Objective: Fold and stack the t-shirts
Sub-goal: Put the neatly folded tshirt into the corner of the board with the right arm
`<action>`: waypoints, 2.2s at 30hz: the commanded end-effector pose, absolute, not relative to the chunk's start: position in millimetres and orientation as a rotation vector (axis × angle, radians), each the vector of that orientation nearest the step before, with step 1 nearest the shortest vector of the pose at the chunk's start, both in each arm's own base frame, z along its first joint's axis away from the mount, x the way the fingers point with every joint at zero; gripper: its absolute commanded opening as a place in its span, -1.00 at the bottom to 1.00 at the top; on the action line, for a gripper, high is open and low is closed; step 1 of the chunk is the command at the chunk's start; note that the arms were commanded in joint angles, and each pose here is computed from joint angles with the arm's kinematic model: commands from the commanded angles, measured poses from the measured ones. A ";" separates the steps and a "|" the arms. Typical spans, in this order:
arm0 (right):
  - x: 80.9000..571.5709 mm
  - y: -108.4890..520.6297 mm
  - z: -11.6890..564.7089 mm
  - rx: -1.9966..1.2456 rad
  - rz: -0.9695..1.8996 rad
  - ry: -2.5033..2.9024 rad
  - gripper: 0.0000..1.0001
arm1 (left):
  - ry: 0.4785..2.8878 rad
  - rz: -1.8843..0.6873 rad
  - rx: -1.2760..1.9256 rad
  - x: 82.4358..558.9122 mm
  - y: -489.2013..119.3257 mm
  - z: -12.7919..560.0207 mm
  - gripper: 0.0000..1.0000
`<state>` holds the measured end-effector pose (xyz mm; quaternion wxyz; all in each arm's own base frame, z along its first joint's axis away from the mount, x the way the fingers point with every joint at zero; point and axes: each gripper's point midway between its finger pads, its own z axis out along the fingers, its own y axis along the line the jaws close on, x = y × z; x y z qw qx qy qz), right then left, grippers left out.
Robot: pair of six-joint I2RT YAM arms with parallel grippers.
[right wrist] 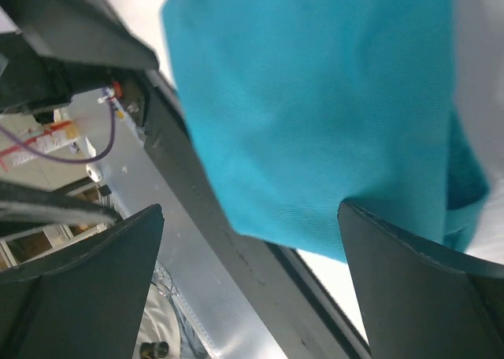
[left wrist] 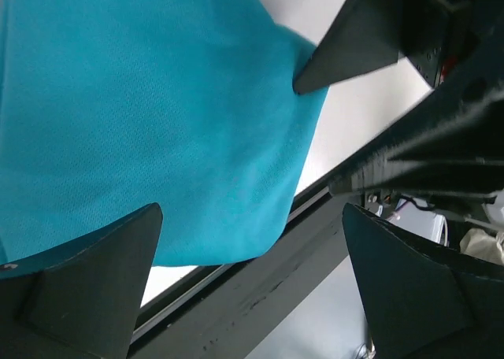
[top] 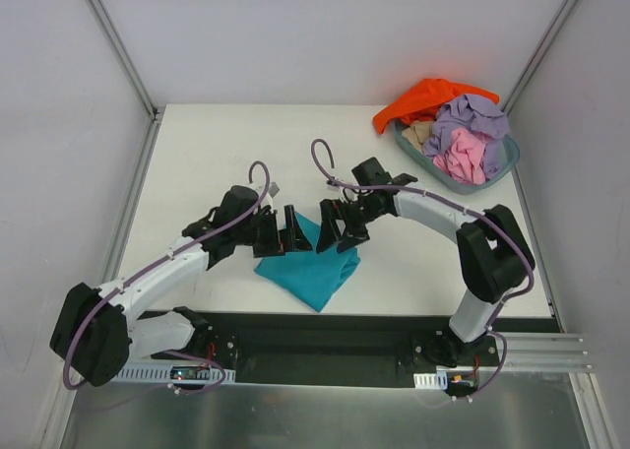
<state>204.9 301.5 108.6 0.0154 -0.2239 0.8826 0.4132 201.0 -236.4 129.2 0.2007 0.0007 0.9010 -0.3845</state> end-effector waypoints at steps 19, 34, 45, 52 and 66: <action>248.4 264.0 31.0 -0.694 0.905 2.903 0.93 | 2.743 -1.115 0.021 172.1 -256.2 45.6 0.98; 291.1 210.9 148.3 -0.394 0.411 2.532 0.93 | 2.314 -0.850 -0.005 206.6 -221.7 164.4 0.99; 224.4 233.7 102.2 -0.103 0.704 2.740 0.98 | 2.295 -0.557 -0.256 221.7 -157.2 143.4 0.99; 213.5 237.8 50.7 0.018 0.538 2.879 0.58 | 2.356 -0.542 -0.319 215.7 -144.6 124.9 0.99; 225.1 211.0 12.5 0.003 0.280 2.961 -0.84 | 2.386 -0.522 -0.362 214.0 -139.5 113.0 0.99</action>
